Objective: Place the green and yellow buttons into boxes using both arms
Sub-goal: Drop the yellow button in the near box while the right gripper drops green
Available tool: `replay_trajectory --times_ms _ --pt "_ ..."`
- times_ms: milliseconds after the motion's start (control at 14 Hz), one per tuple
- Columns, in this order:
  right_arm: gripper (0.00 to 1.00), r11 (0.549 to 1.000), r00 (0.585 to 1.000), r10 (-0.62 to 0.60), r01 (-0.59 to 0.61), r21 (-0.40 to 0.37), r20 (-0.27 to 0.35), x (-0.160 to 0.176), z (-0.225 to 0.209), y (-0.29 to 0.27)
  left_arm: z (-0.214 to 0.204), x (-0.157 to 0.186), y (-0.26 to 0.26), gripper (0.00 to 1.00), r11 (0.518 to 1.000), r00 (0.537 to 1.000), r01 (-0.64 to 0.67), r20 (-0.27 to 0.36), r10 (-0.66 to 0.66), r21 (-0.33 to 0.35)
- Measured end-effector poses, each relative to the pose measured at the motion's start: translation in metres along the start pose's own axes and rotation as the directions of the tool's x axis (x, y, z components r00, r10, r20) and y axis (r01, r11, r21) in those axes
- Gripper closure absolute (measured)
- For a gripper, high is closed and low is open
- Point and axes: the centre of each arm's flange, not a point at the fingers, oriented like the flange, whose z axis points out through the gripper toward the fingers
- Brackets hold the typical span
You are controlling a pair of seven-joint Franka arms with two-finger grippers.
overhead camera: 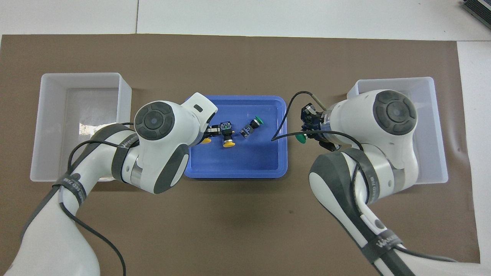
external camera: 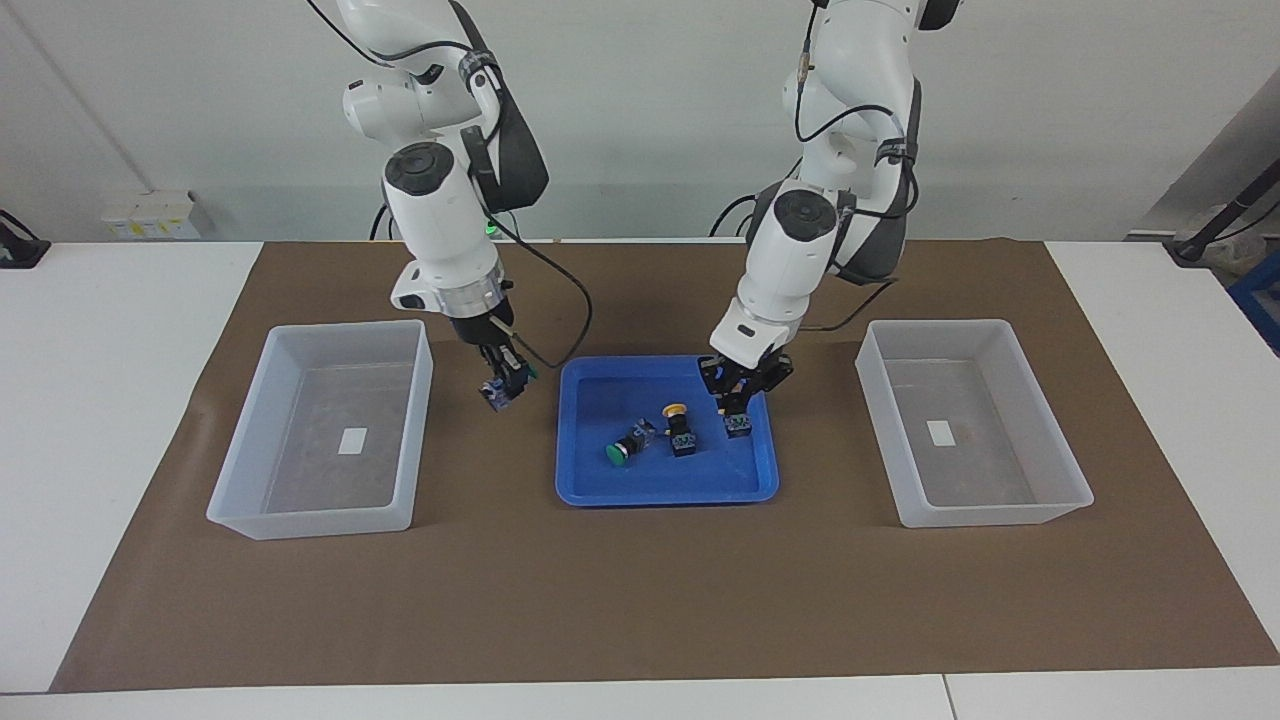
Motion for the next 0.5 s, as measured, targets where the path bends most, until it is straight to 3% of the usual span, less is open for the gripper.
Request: replay_trajectory --times_ms 286,500 --pt "0.69 0.992 0.992 -0.127 0.127 -0.001 -0.014 0.056 -0.032 0.036 -0.068 0.041 -0.074 0.68 1.0 1.0 0.02 0.011 -0.02 0.016" --pt "0.69 0.967 0.967 -0.255 0.255 -0.03 0.005 0.088 -0.032 0.066 -0.08 0.07 -0.155 0.68 0.999 0.999 -0.032 0.002 0.032 0.025"
